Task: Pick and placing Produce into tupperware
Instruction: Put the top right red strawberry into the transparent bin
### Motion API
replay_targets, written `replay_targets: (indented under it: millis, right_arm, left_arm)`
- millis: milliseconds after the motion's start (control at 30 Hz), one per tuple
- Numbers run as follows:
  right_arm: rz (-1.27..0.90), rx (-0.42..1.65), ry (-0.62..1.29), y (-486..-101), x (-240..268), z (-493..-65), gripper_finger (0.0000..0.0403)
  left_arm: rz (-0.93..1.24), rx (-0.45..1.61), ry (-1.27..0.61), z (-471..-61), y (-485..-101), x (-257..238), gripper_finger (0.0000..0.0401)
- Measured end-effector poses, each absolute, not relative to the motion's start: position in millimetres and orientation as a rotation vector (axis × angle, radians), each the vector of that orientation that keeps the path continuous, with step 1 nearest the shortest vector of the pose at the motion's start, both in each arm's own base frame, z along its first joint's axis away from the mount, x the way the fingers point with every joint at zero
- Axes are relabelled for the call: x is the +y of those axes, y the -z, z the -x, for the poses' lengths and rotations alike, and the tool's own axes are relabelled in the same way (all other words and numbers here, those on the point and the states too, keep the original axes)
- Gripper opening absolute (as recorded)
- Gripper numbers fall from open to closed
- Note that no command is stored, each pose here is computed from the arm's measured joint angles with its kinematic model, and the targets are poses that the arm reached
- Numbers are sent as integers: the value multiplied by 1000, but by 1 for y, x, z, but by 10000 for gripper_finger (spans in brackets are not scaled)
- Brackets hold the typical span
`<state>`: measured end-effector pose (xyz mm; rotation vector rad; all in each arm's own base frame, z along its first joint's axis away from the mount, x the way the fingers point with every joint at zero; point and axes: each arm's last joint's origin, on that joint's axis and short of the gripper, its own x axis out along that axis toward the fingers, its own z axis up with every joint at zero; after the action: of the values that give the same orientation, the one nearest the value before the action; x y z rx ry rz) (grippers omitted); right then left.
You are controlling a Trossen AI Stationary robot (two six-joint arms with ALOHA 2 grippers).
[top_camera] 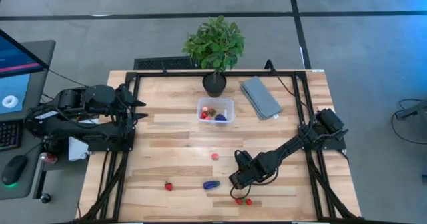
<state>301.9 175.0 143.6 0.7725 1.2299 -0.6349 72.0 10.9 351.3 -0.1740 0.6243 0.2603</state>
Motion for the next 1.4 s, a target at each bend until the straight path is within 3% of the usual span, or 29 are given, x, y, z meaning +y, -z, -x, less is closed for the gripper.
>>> replay_targets:
  millis: [433,967,1400]
  right_arm:
    - [-772,1226,636,-144,175,-302,147]
    - [-779,1189,634,-144,171,-307,227]
    - [-773,1199,649,-140,165,-307,226]
  left_arm:
    - [174,628,-261,-72,-351,11,213]
    - [166,632,-258,-72,-351,11,213]
    - [166,649,-259,-70,-350,11,213]
